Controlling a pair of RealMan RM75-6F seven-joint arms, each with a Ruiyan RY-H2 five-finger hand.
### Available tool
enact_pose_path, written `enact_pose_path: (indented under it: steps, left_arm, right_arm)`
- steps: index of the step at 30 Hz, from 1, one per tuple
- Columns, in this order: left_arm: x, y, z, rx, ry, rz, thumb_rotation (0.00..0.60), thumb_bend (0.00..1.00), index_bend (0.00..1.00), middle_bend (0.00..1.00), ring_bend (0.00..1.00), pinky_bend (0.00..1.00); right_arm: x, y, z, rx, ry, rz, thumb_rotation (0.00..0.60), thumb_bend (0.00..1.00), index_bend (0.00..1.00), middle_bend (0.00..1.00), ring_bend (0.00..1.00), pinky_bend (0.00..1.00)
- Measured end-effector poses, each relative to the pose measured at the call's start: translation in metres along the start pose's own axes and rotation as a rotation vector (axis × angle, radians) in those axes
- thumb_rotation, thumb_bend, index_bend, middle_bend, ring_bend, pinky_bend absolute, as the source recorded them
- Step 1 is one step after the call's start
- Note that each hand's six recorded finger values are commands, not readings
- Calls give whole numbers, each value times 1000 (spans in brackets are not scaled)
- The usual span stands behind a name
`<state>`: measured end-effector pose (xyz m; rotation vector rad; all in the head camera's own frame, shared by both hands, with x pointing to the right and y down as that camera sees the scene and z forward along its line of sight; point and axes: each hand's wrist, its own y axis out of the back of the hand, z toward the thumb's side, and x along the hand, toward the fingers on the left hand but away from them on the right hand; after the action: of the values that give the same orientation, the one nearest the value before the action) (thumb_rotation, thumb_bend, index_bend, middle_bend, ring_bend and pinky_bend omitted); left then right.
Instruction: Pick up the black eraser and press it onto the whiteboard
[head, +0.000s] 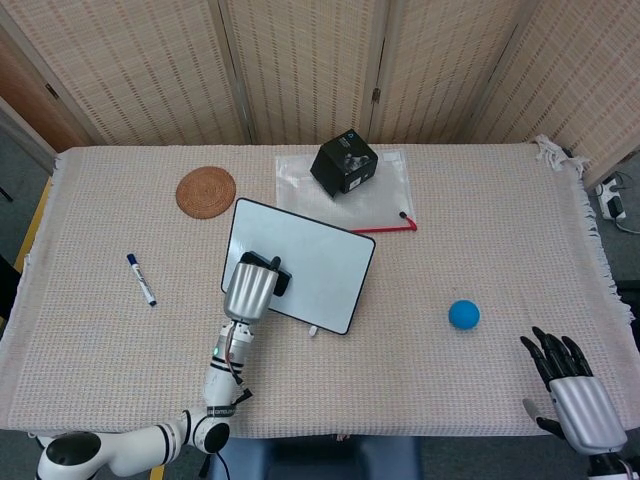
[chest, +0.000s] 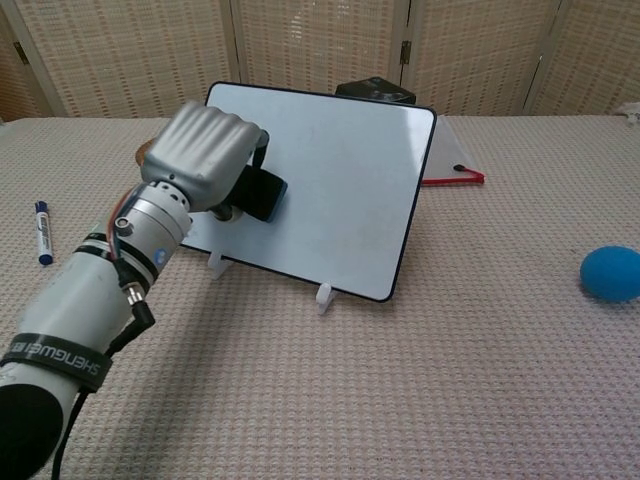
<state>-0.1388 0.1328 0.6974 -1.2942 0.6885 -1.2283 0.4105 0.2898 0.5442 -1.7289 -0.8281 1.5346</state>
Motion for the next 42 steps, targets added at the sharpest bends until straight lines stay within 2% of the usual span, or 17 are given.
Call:
enact_pose_path:
  steps: [5,10,14,29,35,38,40,42]
  left_arm:
    - [0,1,8,6,-19,8,600,288,584,1000,889,917]
    - [0,3,10,1,-21,21,600,287,388,1000,888,917]
    - [-1,3,12,2,-25,17,600,285,291,1000,890,918]
    - [-9,7,18,13,-33,2,600,256,177,1000,892,917]
    - [-19,15,6,12,-19,-9,600,236,98,1000,875,917]
    - [-29,21,-8,-2,-7,-12,600,233,70,996,830,908]
    - [-38,24,-22,-16,5,-19,600,229,43,921,742,846]
    - [-47,27,-37,-30,15,-29,600,227,13,761,629,734]
  right_arm:
    - [1,2,0,-2,-3,-7,600,335,0,0,0,0]
    - [1,2,-1,-4,-3,-8,600,334,0,0,0,0]
    - [2,4,-1,-5,-2,-14,600,335,0,0,0,0]
    - [7,8,-2,-6,-2,-37,600,334,0,0,0,0]
    - [9,8,0,0,4,-39,600,334,0,0,0,0]
    - [10,8,2,5,14,-40,600,334,0,0,0,0]
    - [11,7,4,10,22,-38,600,335,0,0,0,0]
    - [11,5,6,14,29,-35,600,334,0,0,0,0]
